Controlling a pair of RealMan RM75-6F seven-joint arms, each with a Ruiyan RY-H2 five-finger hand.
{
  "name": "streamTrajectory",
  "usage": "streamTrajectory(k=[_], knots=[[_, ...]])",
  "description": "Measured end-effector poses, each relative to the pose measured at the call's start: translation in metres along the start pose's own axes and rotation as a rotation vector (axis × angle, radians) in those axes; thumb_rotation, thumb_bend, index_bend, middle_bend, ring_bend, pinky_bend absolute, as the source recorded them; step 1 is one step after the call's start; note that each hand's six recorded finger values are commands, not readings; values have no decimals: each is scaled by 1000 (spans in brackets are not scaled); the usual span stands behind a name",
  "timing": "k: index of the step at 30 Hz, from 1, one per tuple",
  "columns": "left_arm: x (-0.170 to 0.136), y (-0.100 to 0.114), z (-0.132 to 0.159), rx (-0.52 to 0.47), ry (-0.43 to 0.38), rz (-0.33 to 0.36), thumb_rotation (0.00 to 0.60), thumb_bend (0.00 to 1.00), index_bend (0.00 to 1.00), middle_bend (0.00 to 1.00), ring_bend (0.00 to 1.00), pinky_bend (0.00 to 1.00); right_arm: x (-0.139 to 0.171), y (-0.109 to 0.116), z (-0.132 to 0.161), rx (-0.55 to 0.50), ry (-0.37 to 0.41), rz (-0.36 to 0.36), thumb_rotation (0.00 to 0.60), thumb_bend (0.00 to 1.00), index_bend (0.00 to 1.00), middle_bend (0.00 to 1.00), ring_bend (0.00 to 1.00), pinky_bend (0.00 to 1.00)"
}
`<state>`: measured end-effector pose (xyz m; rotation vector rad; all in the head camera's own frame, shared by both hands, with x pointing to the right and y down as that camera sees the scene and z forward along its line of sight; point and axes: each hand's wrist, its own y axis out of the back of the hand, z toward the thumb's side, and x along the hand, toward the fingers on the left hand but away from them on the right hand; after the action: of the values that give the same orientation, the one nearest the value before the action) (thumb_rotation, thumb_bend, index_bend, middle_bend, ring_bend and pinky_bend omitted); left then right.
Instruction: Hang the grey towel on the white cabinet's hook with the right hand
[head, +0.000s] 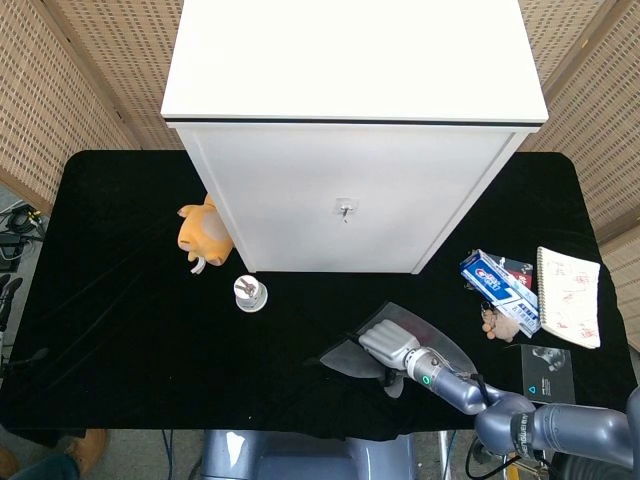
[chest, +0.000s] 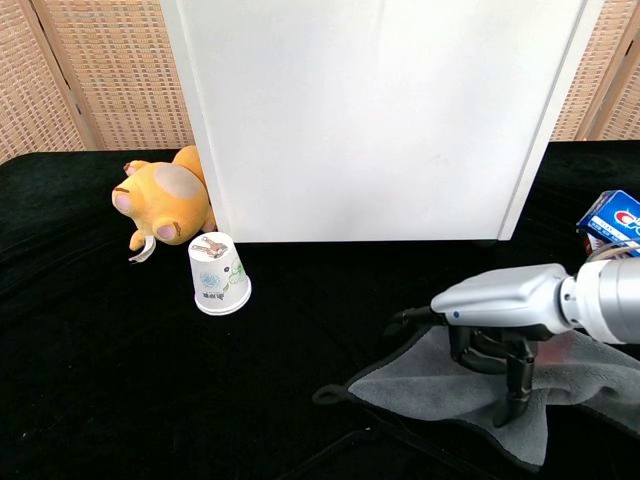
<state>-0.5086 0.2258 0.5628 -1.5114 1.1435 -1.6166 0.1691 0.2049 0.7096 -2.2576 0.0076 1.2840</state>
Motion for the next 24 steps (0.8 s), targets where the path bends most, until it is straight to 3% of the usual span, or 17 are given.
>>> streamTrajectory(k=[12,19,24], knots=[[0,-1,0,1,0,1,600,0,0,0,0,0,-16,-11,-9,60,-83,-14,600,199,214,906,824,836],[-1,-2,1,5,-1,-3,600,0,0,0,0,0,-14,-15,-10,45,-81,-21,600,434,518,940,846,852],[-1,-2,2,6,-3,-2,600,0,0,0,0,0,-11,-16,-14,22,-82,-25,600,536,698,955,856,857]])
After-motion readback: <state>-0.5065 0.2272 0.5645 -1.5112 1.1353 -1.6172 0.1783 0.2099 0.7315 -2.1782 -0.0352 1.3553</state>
